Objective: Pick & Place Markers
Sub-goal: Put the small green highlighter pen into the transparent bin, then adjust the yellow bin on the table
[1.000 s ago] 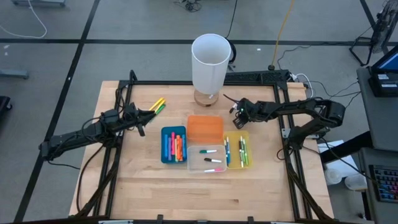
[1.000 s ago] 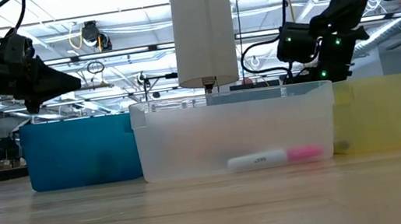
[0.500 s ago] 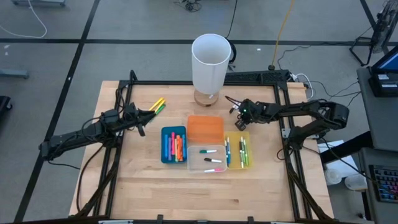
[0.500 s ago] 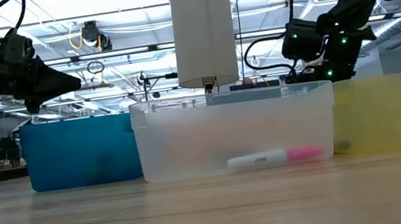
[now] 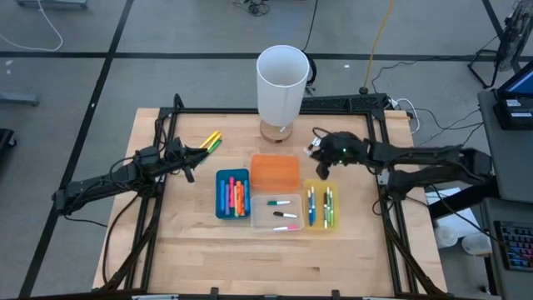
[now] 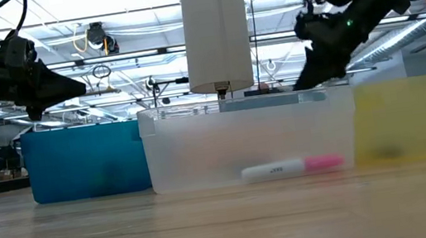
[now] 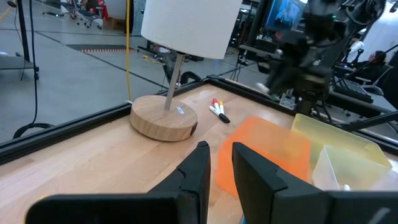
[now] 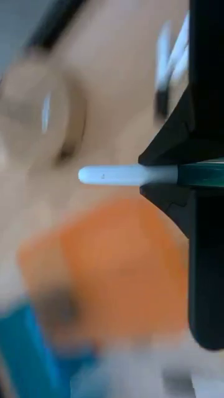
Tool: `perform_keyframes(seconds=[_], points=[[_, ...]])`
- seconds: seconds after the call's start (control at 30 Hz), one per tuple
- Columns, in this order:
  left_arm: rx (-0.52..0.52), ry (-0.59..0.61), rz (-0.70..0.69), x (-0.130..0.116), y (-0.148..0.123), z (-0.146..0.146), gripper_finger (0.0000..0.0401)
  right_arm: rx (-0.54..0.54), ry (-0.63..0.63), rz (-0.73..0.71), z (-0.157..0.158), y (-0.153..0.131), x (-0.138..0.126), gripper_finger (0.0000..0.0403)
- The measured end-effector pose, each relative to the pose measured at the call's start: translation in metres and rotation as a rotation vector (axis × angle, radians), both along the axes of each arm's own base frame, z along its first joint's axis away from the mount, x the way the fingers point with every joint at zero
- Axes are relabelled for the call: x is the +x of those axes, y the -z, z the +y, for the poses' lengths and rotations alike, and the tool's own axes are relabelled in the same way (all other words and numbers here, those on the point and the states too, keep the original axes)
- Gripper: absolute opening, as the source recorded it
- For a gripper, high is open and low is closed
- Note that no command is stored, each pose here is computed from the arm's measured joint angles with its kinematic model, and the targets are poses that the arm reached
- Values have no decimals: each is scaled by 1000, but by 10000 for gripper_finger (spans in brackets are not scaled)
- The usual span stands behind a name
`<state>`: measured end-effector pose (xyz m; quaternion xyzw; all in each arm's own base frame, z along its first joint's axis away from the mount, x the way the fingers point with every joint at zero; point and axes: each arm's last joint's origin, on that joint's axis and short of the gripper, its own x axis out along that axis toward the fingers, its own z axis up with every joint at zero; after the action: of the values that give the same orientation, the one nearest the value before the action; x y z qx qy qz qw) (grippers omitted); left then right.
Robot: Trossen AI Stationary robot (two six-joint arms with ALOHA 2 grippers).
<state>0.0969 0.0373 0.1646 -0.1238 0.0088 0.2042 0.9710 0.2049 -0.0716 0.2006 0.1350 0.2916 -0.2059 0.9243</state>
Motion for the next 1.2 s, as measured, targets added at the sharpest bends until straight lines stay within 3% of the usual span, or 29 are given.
perform_keyframes(seconds=[0.27, 0.5, 0.7, 0.9, 1.2], points=[[0, 0, 0, 0, 0, 0, 72, 75, -439, -230, 51, -15, 29, 23], [0, 0, 0, 0, 0, 0, 72, 63, -619, -197, 92, -22, 63, 23], [0, 0, 0, 0, 0, 0, 72, 81, -705, -91, 115, 0, 92, 25], [0, 0, 0, 0, 0, 0, 72, 121, -710, -7, 123, 20, 97, 46], [0, 0, 0, 0, 0, 0, 72, 100, -720, -57, 122, 6, 93, 68]])
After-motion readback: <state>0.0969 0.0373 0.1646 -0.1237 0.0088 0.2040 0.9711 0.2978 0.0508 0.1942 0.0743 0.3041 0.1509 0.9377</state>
